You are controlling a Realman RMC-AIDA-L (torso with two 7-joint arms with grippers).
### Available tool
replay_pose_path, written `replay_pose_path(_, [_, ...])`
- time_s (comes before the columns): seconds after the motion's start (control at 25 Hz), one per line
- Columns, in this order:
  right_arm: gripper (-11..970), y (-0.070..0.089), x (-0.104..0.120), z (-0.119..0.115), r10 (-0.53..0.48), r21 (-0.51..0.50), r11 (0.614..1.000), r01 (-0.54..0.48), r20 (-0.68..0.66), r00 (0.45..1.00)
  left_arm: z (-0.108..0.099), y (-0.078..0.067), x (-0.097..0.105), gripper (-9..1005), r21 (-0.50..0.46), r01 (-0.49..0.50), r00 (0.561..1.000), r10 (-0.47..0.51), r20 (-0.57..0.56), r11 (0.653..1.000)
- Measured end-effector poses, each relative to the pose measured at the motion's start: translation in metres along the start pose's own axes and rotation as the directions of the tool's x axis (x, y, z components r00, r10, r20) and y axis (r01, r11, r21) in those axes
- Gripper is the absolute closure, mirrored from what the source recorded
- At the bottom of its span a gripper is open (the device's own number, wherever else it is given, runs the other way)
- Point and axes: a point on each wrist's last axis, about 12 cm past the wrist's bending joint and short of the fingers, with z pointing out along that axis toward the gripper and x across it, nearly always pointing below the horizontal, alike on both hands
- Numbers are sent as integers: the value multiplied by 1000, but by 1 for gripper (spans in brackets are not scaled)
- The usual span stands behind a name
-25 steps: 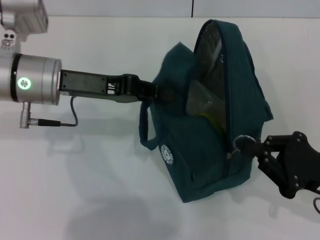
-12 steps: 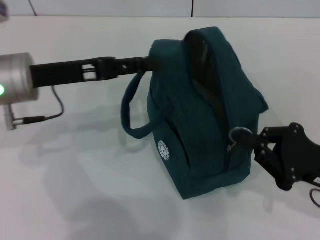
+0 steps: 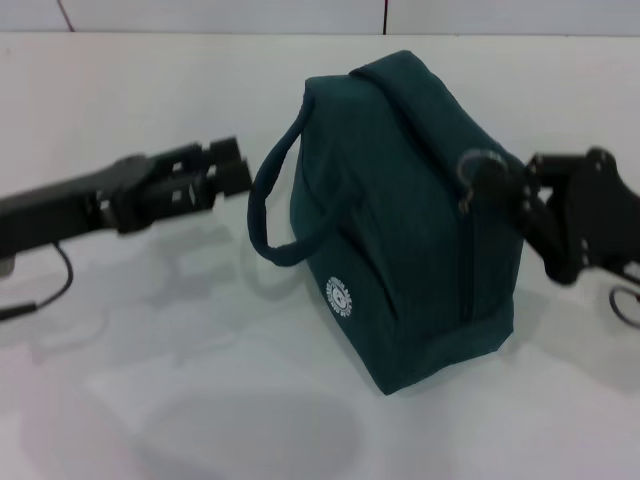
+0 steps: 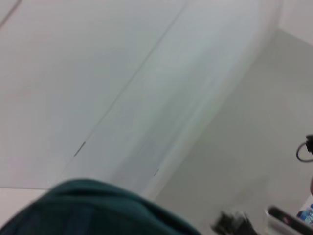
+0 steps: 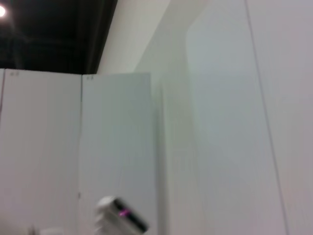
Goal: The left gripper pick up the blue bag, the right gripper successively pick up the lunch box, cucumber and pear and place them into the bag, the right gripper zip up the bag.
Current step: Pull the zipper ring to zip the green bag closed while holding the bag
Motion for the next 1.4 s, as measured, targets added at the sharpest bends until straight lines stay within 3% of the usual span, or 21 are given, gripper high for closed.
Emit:
replay_pose_path(0.32, [950, -23, -9, 43, -44, -61, 997, 43, -13, 999, -15, -9, 45, 106, -27, -83, 994, 85, 70, 996])
replay_pose_path(0.72, [946, -44, -19, 87, -115, -94, 989, 111, -49, 992, -8, 1, 72, 119, -146, -175, 977, 189, 95, 974])
replay_pose_path(1.0, [943, -52, -22, 98, -158, -85, 985, 152, -61, 986, 14, 13, 77, 135, -181, -234, 963, 253, 91, 955])
replay_pose_path(1.4, [939, -54, -20, 100, -172, -70, 984, 167, -76, 982, 48, 24, 60, 157, -128, -257, 960, 269, 85, 958])
